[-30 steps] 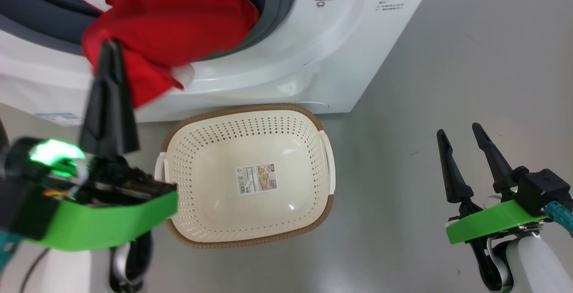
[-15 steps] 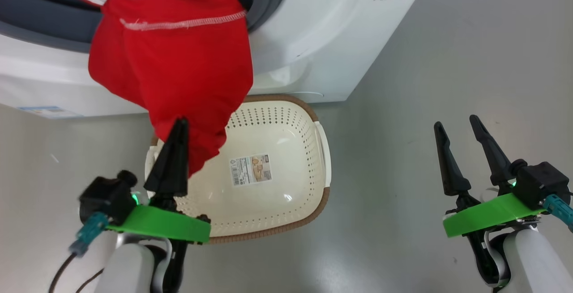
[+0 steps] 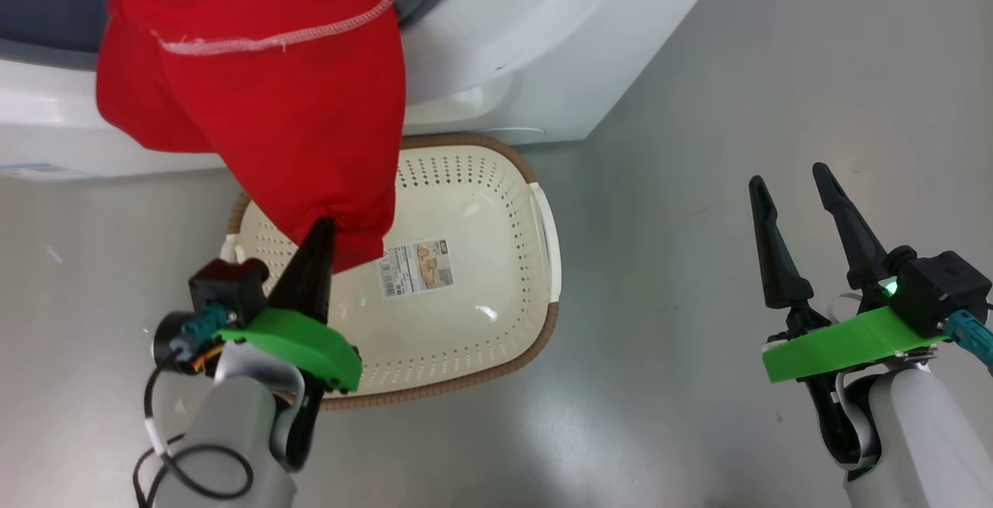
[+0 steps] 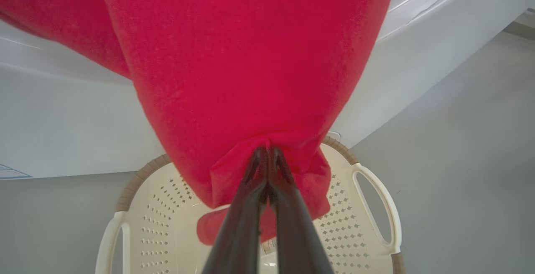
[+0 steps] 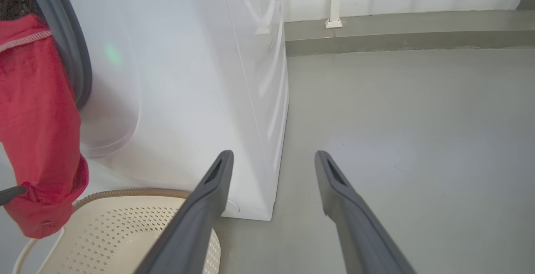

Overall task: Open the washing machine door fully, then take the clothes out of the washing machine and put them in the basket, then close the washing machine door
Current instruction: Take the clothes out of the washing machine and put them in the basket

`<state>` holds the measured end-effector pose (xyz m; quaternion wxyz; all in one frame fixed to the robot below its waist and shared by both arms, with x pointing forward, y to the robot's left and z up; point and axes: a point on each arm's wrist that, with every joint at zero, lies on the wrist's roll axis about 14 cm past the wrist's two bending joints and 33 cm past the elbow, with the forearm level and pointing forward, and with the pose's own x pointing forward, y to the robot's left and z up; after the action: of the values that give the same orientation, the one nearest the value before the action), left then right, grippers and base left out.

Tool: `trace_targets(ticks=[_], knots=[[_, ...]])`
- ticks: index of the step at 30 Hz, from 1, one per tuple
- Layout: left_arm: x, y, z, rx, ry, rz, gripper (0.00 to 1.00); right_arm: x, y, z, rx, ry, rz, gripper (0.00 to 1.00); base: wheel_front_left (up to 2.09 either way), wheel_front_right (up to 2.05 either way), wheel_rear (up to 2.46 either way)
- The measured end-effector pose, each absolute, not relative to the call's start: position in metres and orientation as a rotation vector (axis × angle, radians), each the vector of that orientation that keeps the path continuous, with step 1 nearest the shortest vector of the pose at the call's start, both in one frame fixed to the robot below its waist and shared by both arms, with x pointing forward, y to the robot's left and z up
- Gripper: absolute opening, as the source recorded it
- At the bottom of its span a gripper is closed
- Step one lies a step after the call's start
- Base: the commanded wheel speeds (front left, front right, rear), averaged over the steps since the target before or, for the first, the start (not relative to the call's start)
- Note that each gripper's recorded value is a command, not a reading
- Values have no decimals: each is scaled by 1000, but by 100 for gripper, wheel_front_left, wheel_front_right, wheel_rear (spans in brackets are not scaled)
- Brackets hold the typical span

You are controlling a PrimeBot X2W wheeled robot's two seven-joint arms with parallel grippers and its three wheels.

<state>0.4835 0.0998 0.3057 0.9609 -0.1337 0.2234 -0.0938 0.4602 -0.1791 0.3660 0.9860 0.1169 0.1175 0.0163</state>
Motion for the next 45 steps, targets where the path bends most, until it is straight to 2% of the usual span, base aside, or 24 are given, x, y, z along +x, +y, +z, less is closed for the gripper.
trace_targets(ticks=[13, 14, 15, 16, 18, 19, 20, 21, 45], knots=[[506, 97, 279, -241, 530, -188, 0, 463, -183, 356, 231, 255, 21, 100, 0, 0, 0], [506, 97, 278, -240, 534, -188, 4, 462, -183, 355, 231, 256, 21, 100, 0, 0, 0], [506, 96, 277, -238, 536, -188, 24, 462, -183, 355, 231, 256, 21, 100, 0, 0, 0], [508, 96, 278, -238, 535, -187, 37, 462, -183, 356, 231, 256, 21, 100, 0, 0, 0], [510, 97, 279, -242, 529, -183, 53, 462, -183, 355, 231, 256, 22, 100, 0, 0, 0], [511, 97, 280, -243, 528, -181, 78, 462, -182, 355, 231, 257, 22, 100, 0, 0, 0], [512, 98, 280, -243, 526, -180, 94, 463, -182, 355, 231, 256, 23, 100, 0, 0, 0], [513, 98, 282, -243, 522, -179, 100, 463, -182, 356, 231, 256, 24, 100, 0, 0, 0], [524, 106, 310, -284, 429, -159, 100, 467, -175, 361, 238, 240, 45, 100, 0, 0, 0]])
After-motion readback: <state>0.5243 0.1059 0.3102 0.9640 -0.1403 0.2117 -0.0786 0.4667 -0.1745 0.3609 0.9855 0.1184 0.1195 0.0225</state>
